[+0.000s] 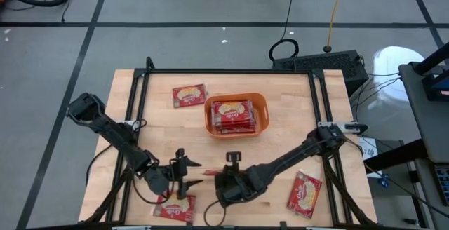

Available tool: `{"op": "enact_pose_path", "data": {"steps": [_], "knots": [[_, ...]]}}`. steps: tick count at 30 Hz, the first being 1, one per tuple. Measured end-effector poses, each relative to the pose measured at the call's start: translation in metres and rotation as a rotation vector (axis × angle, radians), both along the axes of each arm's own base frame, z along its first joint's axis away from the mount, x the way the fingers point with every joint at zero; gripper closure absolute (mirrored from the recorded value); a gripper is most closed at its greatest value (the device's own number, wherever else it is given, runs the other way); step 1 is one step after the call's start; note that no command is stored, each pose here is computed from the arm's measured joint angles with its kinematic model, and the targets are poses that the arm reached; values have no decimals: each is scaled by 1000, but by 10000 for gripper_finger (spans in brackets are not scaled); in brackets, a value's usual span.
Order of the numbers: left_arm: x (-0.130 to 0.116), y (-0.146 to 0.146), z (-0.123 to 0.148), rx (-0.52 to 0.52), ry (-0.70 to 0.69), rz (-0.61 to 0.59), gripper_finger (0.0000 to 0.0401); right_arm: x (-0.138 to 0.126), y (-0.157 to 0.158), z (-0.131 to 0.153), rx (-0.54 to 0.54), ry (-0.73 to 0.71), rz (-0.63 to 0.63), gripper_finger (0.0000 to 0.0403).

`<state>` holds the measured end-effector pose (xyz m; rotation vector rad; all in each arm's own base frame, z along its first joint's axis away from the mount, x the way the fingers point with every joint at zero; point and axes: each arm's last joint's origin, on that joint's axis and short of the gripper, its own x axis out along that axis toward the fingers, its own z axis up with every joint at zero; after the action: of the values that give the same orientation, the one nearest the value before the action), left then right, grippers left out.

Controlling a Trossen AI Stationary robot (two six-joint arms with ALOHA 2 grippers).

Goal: Sort popcorn bags into baskets
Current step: Put the red popcorn bag into the orange bin

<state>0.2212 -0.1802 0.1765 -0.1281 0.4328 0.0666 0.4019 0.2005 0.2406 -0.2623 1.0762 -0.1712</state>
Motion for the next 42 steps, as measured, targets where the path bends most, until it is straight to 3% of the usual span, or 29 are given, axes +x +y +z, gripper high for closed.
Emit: {"op": "enact_pose_path", "data": {"steps": [5, 12, 20, 27, 33, 42], "knots": [[-3, -2, 1, 11, -1, -7, 144, -21, 10, 29, -10, -65, 2, 383], [-3, -2, 1, 9, -3, -8, 176, -48, 8, 75, -154, -177, 67, 384], [-3, -2, 1, 8, -4, -7, 194, -63, -21, 118, -343, -210, 161, 384], [-3, -2, 1, 6, -5, -6, 193, -61, -65, 140, -400, -195, 141, 383], [-3, -2, 1, -1, -6, -4, 201, -52, -109, 136, -424, -137, 89, 386], [-2, -2, 1, 1, -6, -4, 214, -27, -143, 81, -529, -81, 122, 386]]}}
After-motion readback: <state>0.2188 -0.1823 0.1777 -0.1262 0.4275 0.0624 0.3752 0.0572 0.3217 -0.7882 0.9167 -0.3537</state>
